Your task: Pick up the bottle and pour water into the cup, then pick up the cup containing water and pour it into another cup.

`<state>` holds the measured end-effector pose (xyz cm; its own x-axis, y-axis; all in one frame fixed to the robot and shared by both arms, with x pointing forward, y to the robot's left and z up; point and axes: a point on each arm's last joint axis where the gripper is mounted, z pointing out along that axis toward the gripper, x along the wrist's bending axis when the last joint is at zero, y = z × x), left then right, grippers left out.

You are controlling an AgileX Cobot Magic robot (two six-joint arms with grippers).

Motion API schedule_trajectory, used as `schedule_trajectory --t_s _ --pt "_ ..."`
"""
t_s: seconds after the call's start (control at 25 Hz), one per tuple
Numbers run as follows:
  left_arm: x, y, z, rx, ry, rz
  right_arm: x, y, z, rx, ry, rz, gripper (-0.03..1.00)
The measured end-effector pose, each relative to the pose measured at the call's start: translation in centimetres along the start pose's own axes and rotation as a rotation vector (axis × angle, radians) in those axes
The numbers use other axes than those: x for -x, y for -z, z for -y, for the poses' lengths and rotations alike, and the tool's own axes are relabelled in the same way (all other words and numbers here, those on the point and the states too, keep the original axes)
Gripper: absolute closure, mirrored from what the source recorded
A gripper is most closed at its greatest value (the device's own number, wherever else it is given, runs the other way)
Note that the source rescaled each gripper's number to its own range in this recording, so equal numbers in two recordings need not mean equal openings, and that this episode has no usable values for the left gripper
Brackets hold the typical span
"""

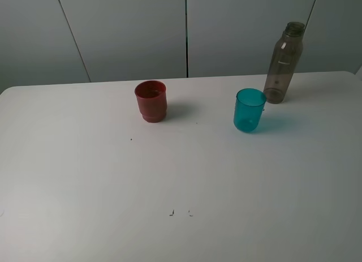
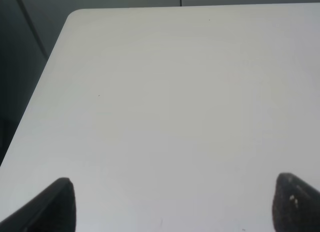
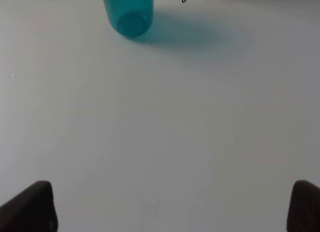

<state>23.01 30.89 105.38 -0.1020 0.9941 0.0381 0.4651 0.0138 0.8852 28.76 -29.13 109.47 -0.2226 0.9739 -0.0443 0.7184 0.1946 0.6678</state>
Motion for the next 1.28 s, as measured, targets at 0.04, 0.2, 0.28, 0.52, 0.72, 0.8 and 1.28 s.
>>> schedule_trajectory --t_s 0.04,0.2,0.28,0.52,0.72,0.8,1.28 --pt "0.0 0.0 0.0 0.000 0.000 0.000 0.0 0.6 0.5 0.030 -0.004 -0.003 -0.03" --pt "0.0 0.0 0.0 0.000 0.000 0.000 0.2 2.4 2.5 0.148 -0.015 -0.016 -0.03" --pt "0.0 0.0 0.0 0.000 0.000 0.000 0.1 2.8 3.5 0.187 -0.021 -0.027 -0.03" --pt "0.0 0.0 0.0 0.000 0.000 0.000 0.2 3.2 5.9 0.274 -0.028 -0.030 -0.03" --pt "0.0 0.0 0.0 0.000 0.000 0.000 0.2 1.9 7.3 0.288 -0.027 -0.030 -0.03" --pt "0.0 0.0 0.0 0.000 0.000 0.000 0.1 1.4 7.5 0.279 -0.026 -0.030 -0.03" --pt "0.0 0.0 0.0 0.000 0.000 0.000 0.0 0.7 7.1 0.337 -0.124 -0.054 -0.03"
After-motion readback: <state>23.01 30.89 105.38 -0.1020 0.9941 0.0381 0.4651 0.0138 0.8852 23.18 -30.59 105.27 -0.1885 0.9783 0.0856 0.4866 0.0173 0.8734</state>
